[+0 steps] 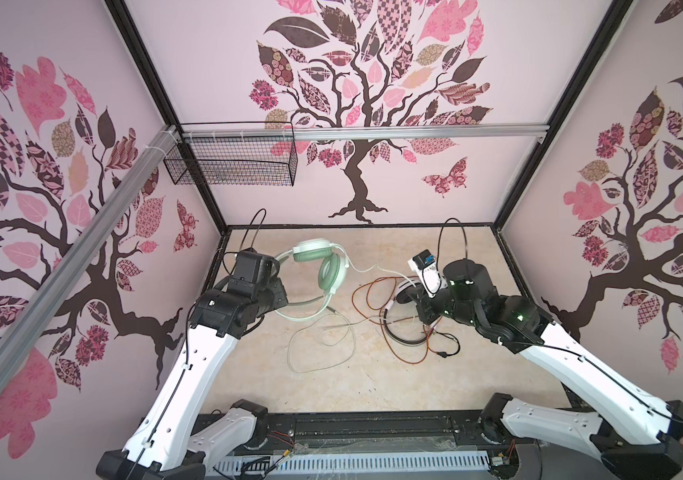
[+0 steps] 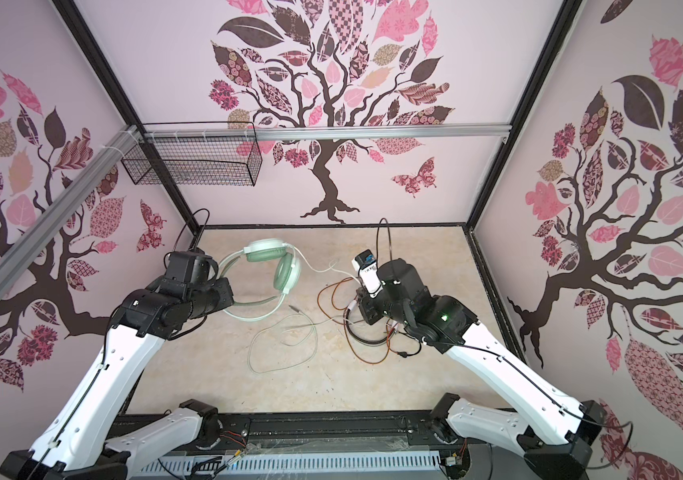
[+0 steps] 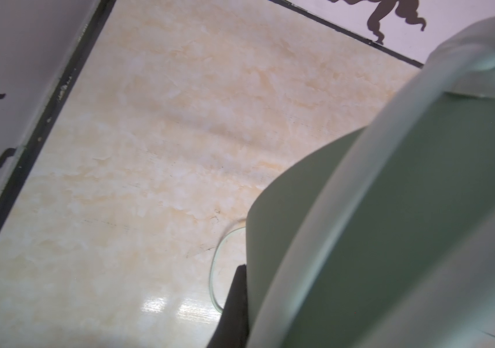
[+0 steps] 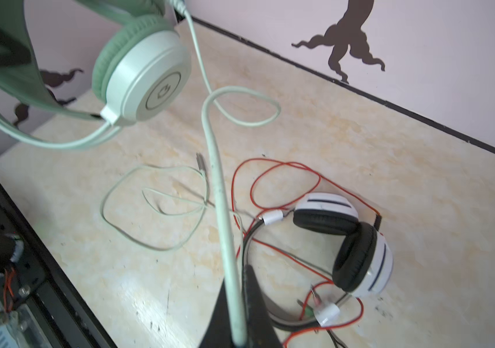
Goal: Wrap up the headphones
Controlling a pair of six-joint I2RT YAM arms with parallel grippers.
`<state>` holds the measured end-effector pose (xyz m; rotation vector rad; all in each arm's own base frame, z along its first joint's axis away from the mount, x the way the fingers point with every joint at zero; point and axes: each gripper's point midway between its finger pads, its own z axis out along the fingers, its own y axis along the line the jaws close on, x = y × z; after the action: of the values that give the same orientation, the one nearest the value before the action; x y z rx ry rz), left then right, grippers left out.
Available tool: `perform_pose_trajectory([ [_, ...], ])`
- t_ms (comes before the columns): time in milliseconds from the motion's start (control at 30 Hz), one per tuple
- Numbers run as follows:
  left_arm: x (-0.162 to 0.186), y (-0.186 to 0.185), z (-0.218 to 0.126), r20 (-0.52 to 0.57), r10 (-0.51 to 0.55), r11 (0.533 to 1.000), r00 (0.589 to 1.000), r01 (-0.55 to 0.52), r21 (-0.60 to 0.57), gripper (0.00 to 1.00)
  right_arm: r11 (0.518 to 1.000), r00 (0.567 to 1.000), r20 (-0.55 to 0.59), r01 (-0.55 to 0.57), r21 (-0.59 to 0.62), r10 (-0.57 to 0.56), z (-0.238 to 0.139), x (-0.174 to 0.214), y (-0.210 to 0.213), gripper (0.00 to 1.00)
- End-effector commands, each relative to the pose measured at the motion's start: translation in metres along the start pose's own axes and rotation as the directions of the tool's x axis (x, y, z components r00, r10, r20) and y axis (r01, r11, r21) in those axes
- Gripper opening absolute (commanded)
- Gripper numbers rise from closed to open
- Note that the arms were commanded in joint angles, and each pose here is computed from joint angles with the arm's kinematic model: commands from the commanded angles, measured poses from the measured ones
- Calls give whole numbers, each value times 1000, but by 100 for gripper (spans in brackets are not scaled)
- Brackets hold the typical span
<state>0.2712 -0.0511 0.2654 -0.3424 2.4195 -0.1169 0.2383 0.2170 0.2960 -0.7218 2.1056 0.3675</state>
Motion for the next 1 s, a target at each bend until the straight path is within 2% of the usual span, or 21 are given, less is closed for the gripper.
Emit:
perform_pose_trajectory([
  [0,-25,1,3,88,31,999,996,-27,-42,0,991,993,-52,114,74,-110,-26,2,-6,0],
  [100,-23,4,18,53,61,994,997,-56,-92,0,970,971,-3,240,38,-240,-38,-11,22,0],
  [200,-20,7,35,11,84,987,996,-82,-137,0,886,885,63,463,-2,-462,-51,-19,71,0],
  [267,-17,3,45,-21,99,986,995,-101,-131,0,837,835,70,548,-10,-546,-53,-25,94,0],
  [367,-10,-2,53,-60,123,986,991,-129,-108,0,819,818,68,573,-33,-571,-50,-45,111,0],
  [500,3,-8,52,-94,152,987,984,-157,-44,0,789,786,79,615,2,-613,-44,-74,123,0],
  [667,27,-20,38,-107,211,976,972,-203,82,0,722,720,58,689,60,-692,-27,-96,131,0],
  [833,52,-32,20,-128,286,941,950,-253,224,0,727,725,54,684,56,-687,-19,-117,119,0],
  [967,61,-35,6,-96,311,921,946,-275,274,0,735,732,65,678,30,-678,-15,-123,117,0],
])
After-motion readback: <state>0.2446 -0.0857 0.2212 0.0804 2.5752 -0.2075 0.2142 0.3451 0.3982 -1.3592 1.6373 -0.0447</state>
